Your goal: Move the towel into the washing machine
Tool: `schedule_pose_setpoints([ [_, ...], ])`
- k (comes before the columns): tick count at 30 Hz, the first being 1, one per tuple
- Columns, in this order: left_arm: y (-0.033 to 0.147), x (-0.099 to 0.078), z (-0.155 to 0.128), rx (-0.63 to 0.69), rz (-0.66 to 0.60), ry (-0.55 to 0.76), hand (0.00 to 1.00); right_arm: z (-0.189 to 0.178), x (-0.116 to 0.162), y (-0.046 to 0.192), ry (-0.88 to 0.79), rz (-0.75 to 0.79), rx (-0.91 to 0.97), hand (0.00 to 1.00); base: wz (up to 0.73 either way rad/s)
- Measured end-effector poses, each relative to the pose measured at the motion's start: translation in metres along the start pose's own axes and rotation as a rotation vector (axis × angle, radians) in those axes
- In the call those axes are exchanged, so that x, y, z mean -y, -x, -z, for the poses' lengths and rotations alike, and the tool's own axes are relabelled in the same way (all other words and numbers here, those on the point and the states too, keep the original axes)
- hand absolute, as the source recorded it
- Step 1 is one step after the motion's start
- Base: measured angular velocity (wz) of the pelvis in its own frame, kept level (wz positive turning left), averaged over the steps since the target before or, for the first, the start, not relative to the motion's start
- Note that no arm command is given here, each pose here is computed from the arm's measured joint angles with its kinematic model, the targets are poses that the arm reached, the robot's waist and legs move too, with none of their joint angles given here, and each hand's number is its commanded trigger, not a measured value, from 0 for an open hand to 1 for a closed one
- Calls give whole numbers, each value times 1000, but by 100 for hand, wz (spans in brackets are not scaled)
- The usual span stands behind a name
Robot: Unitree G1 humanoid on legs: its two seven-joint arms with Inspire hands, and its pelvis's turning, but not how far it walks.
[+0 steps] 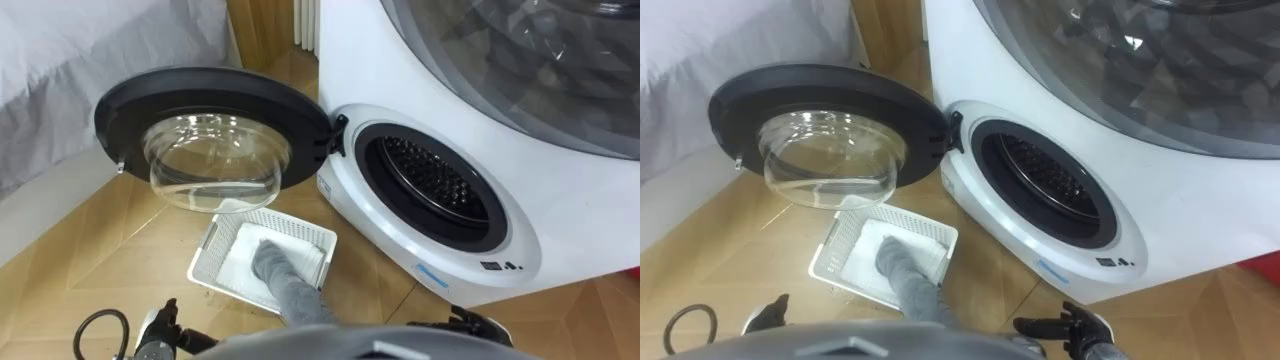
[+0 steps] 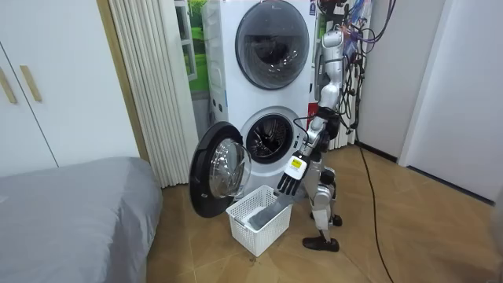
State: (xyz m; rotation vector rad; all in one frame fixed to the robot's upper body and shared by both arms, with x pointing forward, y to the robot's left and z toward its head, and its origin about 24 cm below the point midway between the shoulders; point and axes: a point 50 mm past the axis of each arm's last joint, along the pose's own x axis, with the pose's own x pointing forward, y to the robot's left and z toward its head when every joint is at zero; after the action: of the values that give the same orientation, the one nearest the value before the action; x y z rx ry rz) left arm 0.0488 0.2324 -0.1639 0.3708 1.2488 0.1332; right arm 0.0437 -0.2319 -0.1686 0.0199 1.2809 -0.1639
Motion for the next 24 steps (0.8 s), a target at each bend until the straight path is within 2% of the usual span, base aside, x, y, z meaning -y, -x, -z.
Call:
schedule_pose_setpoints([
  [8, 0, 0, -1, 3, 18, -6, 0, -1, 1, 0, 8, -4, 6, 0, 0],
  [14, -1, -2, -9, 38, 16, -59, 0, -8, 0, -1, 28, -12, 18, 0, 3],
  [22, -7, -1, -44, 138, -14, -212, 0, -35, -7, -6, 149, -37, 48, 0, -1],
  [24, -8, 3, -64, 194, -3, -252, 0, -46, -10, -8, 185, -43, 59, 0, 0],
])
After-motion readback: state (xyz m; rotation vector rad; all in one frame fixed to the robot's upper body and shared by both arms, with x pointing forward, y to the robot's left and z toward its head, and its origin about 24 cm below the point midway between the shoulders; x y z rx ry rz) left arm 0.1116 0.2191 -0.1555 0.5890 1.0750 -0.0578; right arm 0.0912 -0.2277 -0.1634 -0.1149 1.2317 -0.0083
